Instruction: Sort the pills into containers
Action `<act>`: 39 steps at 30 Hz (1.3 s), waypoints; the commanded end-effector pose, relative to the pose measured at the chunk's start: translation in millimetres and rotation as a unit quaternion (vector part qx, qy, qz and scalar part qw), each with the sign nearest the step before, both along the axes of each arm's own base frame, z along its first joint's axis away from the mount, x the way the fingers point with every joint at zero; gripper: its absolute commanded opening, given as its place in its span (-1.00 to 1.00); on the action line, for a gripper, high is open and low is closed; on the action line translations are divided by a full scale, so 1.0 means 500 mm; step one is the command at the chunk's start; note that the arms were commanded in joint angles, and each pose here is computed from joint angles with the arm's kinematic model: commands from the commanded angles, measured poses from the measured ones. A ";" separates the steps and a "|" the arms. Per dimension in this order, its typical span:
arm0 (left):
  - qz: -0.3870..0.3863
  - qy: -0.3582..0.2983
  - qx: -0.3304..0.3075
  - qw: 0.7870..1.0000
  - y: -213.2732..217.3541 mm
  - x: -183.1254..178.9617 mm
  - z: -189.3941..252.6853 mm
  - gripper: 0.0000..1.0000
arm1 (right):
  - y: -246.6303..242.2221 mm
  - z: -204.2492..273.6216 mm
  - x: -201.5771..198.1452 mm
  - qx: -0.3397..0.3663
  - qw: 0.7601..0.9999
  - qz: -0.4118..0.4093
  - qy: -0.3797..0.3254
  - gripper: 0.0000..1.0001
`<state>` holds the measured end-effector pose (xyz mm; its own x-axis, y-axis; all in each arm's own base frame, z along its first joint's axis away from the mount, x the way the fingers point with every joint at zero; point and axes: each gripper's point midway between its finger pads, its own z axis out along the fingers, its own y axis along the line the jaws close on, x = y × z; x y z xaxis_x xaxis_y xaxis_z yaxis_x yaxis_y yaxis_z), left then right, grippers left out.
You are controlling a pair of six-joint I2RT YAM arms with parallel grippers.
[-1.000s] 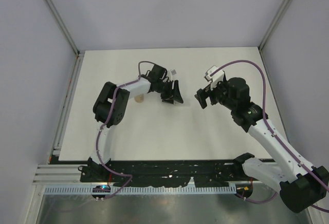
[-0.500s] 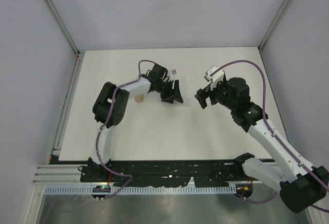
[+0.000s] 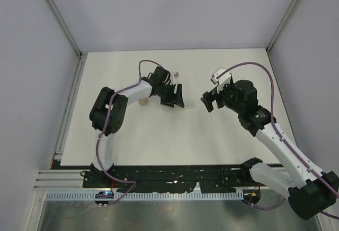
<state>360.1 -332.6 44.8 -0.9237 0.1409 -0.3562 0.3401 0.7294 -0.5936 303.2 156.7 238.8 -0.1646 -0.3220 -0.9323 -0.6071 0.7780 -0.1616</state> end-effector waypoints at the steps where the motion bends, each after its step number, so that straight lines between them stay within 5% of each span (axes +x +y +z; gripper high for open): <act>1: -0.011 -0.068 0.011 0.998 0.024 0.005 0.071 0.41 | -0.002 0.039 0.001 0.010 0.999 0.001 -0.035 0.91; 13: -0.046 -0.214 0.019 0.976 0.066 0.006 0.240 0.47 | -0.023 0.036 0.007 0.002 0.999 -0.023 -0.038 0.90; 23: -0.020 -0.392 0.068 0.917 0.176 -0.019 0.425 0.56 | -0.039 0.029 0.019 -0.008 0.998 -0.040 -0.041 0.90; 29: 0.027 -0.464 0.085 0.882 0.248 -0.054 0.541 0.82 | -0.036 0.027 0.019 -0.007 0.998 -0.035 -0.042 0.91; 39: 0.096 -0.520 0.114 0.841 0.370 -0.124 0.598 0.99 | -0.026 0.025 0.018 0.006 0.999 -0.032 -0.027 0.90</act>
